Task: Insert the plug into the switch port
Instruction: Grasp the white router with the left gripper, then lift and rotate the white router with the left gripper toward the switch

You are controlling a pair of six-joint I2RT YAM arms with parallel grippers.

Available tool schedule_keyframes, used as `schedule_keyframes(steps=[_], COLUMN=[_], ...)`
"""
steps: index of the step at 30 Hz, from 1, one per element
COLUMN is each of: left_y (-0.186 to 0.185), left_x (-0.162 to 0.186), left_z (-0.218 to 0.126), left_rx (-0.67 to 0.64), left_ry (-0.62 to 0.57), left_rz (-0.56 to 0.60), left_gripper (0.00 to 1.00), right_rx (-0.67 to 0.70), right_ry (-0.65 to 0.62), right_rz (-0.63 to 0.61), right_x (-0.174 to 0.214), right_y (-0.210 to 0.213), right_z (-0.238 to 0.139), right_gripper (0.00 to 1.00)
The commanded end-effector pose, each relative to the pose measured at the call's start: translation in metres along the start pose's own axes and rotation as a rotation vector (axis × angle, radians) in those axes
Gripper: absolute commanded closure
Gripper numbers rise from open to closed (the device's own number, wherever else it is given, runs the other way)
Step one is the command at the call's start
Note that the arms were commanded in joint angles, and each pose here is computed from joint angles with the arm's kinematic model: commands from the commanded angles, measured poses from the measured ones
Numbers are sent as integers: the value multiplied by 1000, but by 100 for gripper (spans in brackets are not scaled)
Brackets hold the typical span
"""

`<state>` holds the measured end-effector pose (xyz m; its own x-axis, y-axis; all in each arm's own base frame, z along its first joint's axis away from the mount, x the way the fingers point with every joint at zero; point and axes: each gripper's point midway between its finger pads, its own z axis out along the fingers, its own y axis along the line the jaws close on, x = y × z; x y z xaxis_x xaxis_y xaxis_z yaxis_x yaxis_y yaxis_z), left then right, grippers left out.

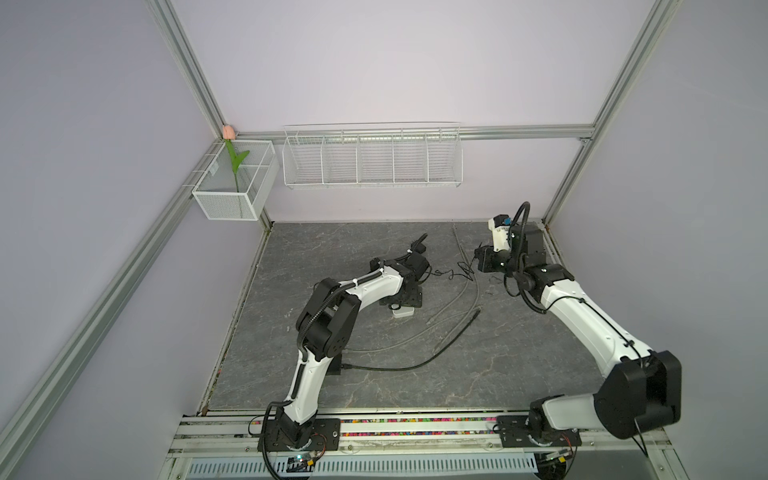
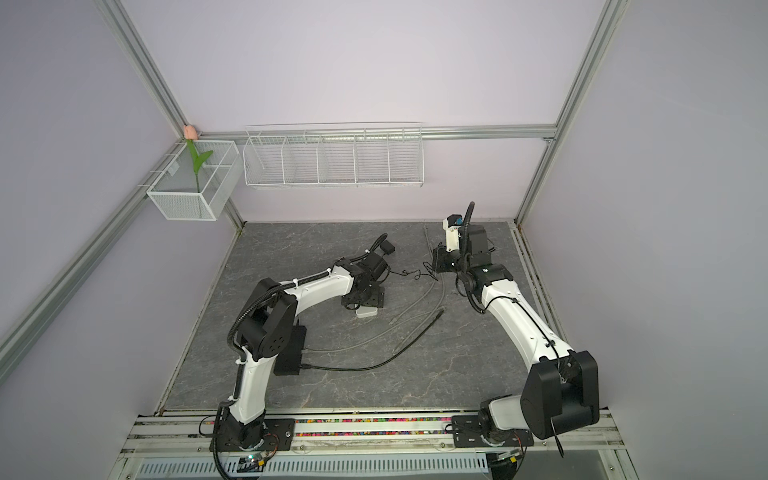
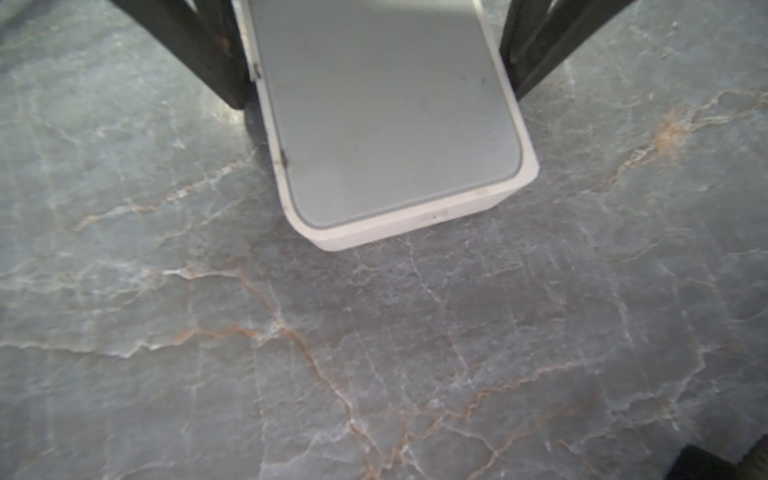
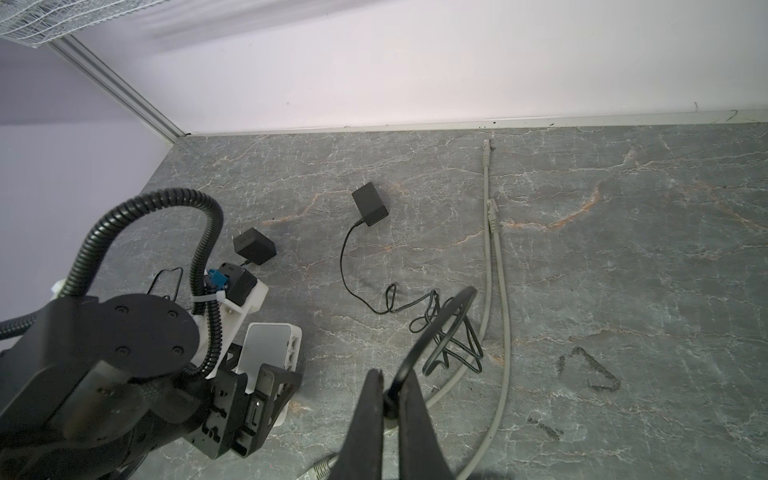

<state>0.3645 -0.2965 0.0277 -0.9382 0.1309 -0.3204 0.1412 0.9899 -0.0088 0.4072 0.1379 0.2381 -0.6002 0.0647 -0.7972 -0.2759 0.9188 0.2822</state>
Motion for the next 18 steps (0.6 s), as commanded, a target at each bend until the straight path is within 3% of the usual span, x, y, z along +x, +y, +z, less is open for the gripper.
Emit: schedule_keyframes(steps=[1, 13, 18], left_y=[5, 9, 8], left_x=[-10, -15, -19], left_z=[-12, 5, -2], left_rx=[21, 11, 37], left_ry=[-17, -2, -17], left_rz=[-48, -92, -109], left_gripper=[9, 9, 3], right_rx=[3, 8, 8], right_ry=[-23, -22, -20], right_rz=[1, 3, 4], right_x=[-3, -2, -1], right_y=[-2, -4, -3], right_z=[-2, -2, -1], right_gripper=[92, 92, 92])
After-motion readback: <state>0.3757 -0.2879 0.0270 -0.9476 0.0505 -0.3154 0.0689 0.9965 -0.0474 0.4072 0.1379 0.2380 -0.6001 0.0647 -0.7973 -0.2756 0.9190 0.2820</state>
